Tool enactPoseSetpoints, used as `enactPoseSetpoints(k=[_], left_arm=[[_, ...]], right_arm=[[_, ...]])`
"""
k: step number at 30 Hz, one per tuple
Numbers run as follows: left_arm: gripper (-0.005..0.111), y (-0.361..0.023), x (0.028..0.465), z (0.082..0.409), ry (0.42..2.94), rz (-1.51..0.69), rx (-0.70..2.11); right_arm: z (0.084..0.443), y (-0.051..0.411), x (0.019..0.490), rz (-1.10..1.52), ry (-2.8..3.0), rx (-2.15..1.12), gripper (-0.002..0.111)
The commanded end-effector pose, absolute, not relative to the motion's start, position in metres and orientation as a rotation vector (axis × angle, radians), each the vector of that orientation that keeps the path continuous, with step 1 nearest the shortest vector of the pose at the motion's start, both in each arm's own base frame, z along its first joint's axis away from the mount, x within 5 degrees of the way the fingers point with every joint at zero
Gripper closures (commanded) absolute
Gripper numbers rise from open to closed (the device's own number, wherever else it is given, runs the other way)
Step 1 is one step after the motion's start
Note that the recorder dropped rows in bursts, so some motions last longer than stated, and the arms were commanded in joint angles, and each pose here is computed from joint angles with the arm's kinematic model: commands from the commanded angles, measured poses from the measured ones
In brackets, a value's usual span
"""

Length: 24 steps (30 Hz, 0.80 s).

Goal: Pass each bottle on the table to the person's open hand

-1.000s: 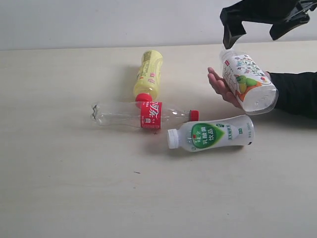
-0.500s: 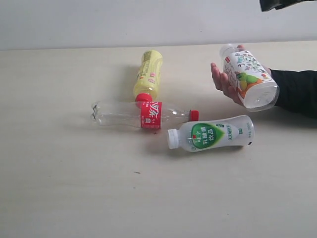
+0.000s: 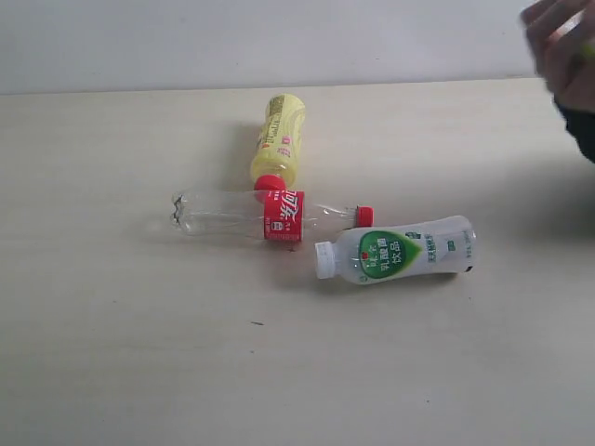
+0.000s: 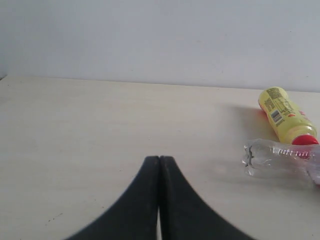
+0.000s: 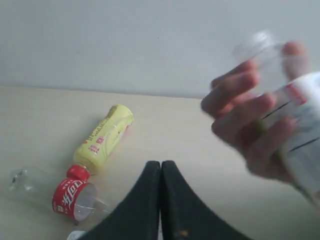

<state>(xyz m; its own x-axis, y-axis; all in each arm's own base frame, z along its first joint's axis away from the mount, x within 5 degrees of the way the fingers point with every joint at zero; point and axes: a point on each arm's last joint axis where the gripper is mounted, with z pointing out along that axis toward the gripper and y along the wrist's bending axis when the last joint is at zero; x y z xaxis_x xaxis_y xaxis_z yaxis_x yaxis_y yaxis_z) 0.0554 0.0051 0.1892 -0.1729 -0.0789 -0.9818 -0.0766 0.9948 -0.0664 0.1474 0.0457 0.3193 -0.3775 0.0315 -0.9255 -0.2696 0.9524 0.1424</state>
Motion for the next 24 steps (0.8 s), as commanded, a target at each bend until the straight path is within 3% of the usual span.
enactPoseSetpoints(k=[1, 8, 24], left_arm=[[0.107, 0.005, 0.055, 0.19, 1.733, -0.004, -0.108], [0.107, 0.005, 0.055, 0.19, 1.733, -0.004, -0.108], [0.107, 0.005, 0.055, 0.19, 1.733, -0.004, -0.108]], right_arm=[[0.281, 0.035, 0.122, 0.355, 1.79, -0.064, 0.108], [0.215, 0.021, 0.097, 0.294, 1.686, -0.02, 0.108], [0.223, 0.013, 0.053, 0.37, 1.428, -0.034, 0.108]])
